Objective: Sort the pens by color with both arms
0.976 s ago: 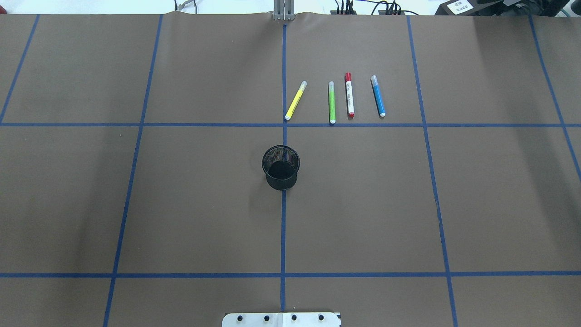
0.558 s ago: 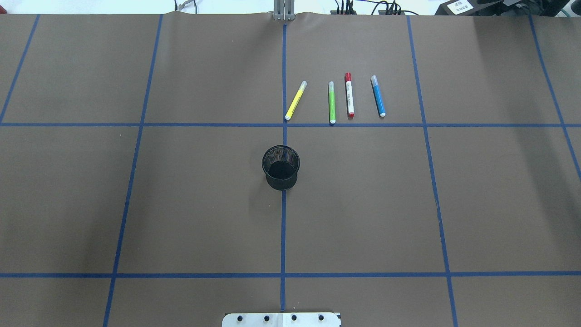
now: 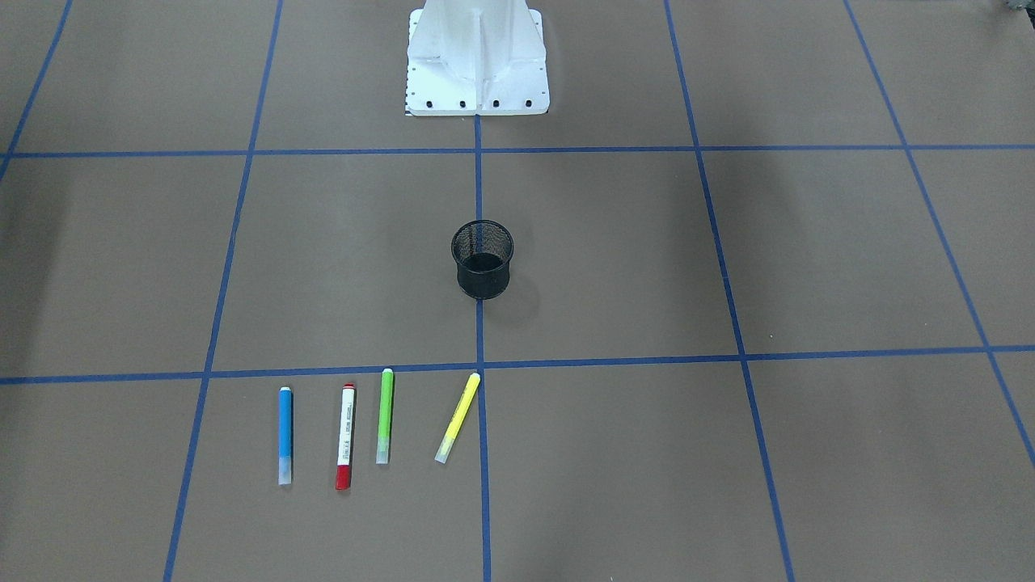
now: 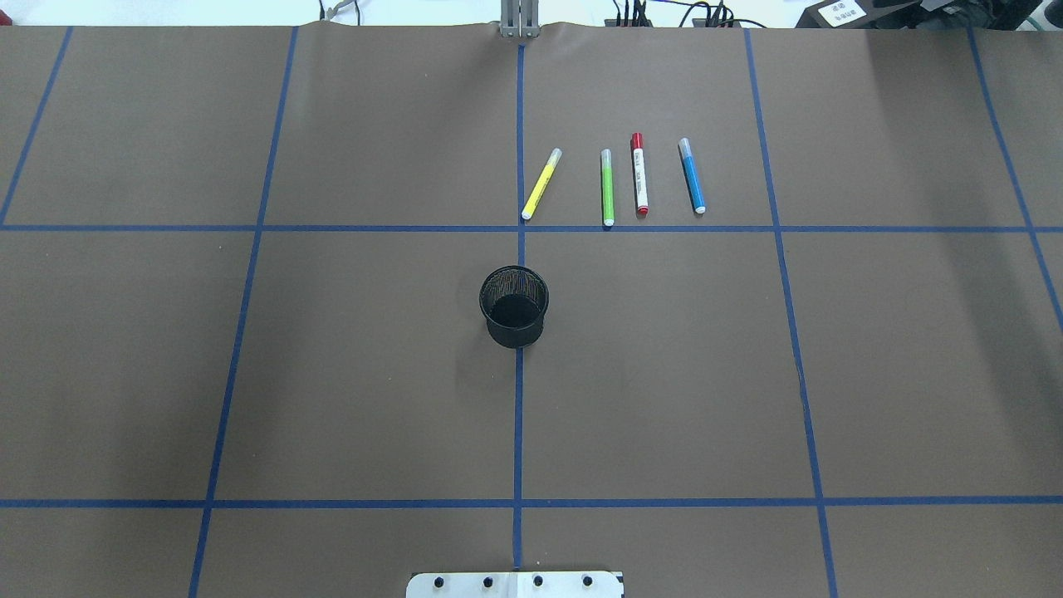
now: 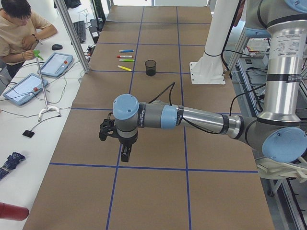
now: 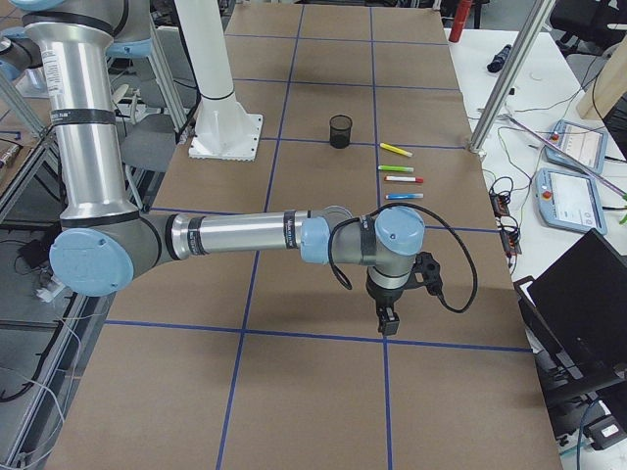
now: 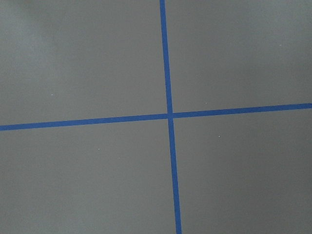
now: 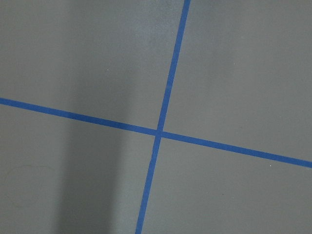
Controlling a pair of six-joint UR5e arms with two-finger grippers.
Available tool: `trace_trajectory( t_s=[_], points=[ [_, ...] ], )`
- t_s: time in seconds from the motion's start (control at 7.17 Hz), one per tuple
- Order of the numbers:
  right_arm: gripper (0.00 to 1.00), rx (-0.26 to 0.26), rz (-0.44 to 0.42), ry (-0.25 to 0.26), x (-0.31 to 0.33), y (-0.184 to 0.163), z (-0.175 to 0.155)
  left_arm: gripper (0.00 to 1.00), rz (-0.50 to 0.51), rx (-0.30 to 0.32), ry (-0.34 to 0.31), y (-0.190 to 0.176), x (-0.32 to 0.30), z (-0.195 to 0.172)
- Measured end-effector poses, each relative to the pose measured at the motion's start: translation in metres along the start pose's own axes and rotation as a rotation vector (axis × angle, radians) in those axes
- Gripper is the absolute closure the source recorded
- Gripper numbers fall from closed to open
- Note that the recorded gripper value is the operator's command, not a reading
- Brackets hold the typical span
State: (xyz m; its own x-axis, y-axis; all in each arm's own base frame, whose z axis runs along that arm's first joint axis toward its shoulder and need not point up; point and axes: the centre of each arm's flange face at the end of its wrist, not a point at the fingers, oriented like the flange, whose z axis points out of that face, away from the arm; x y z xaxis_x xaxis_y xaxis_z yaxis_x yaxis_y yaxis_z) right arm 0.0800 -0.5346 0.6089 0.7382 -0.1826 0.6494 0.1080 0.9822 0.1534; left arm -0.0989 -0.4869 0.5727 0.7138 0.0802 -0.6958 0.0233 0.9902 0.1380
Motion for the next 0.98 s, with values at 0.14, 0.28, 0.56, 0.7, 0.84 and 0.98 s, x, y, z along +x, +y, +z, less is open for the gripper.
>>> trace_trajectory(
  t_s=[0.14,0.28,0.56,0.7,0.84,0.98],
  points=[
    [0.0,0.001,0.006,0.0,-0.0002,-0.0001,-0.0003,0.01,0.006,0.005,-0.001,-0.0005,0.0015,-0.0016],
    [0.0,0.001,0.009,0.0,-0.0003,0.0,-0.0003,0.01,0.009,0.008,-0.002,0.0,0.002,-0.0022],
    [0.0,0.002,0.008,0.0,-0.0013,0.0003,-0.001,0.0,0.006,0.006,-0.004,0.0029,0.0009,-0.001],
    [0.0,0.001,0.009,0.0,-0.001,0.0016,-0.0002,0.0,0.003,0.003,-0.007,0.0046,-0.0006,0.0001],
    [0.0,-0.002,0.011,0.0,-0.0001,0.0036,0.001,0.0,0.003,0.003,-0.008,0.0052,-0.0011,0.0004],
    [0.0,-0.002,0.012,-0.001,0.0003,0.0045,0.0016,0.0,0.004,0.003,-0.009,0.0051,-0.0009,0.0003]
  ],
)
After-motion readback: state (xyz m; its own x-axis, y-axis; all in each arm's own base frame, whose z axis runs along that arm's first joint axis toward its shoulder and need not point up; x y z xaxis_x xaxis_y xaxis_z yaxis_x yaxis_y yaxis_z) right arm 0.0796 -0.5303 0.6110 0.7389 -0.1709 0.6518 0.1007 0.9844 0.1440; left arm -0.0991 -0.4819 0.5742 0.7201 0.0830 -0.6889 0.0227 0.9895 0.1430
